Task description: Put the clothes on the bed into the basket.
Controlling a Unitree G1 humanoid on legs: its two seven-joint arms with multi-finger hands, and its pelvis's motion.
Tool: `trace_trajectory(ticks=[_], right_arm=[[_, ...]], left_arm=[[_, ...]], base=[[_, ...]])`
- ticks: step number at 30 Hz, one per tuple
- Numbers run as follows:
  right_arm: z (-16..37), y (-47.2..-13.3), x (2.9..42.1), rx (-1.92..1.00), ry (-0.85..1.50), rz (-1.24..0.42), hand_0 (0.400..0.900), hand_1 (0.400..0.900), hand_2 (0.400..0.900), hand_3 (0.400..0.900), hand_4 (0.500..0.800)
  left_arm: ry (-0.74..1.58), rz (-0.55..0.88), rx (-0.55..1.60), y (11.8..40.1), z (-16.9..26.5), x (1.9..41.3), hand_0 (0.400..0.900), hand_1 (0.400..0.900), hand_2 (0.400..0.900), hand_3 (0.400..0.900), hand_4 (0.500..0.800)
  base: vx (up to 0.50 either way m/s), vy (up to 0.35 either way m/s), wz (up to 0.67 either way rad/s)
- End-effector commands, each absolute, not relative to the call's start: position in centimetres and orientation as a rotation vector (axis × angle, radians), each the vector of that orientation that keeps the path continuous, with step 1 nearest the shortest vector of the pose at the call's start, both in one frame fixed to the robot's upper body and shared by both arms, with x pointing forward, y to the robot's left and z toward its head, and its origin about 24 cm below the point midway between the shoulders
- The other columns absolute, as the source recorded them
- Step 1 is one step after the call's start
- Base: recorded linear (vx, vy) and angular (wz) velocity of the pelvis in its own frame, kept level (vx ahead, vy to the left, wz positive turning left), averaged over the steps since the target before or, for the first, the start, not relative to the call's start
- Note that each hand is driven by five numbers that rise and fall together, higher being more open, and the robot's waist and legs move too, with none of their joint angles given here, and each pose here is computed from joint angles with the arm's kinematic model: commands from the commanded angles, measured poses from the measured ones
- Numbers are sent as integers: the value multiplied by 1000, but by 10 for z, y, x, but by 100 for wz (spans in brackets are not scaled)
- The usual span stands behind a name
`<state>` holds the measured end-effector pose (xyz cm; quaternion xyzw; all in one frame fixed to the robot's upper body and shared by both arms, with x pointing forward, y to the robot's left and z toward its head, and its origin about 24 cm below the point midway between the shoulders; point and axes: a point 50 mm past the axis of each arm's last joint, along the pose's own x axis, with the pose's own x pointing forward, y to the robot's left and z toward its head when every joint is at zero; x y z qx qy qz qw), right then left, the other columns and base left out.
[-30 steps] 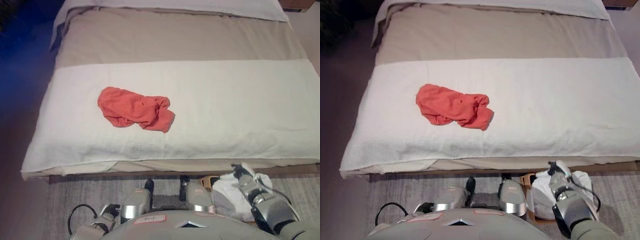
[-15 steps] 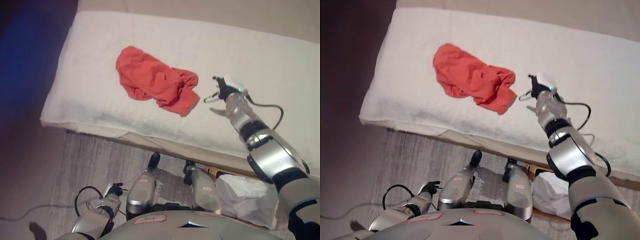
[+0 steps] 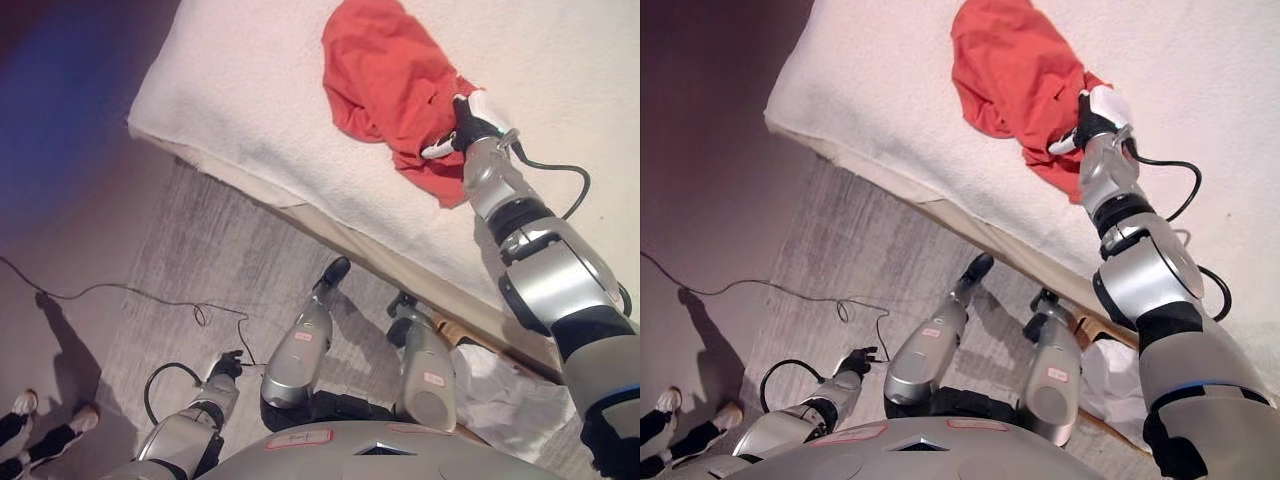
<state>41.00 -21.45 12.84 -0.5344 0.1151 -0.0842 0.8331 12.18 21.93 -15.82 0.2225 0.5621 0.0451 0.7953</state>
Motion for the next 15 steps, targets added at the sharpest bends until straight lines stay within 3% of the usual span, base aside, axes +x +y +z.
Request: trace_trajectory(ticks=[1, 6, 15], right_arm=[[178, -185, 425, -1112, 45, -182, 900, 900, 900, 900, 800], [196, -184, 428, -1145, 20, -214, 900, 900, 900, 900, 800], [239, -242, 422, -1201, 66, -392, 900, 900, 900, 900, 800]], left_arm=[[1271, 202, 579, 264, -153, 99, 900, 900, 900, 900, 800], [1245, 228, 578, 270, -148, 107, 900, 900, 900, 900, 800], [1256, 228, 528, 268, -151, 98, 900, 900, 900, 900, 800]], base=[[43, -21, 16], [-43, 37, 12], [-36, 8, 25]])
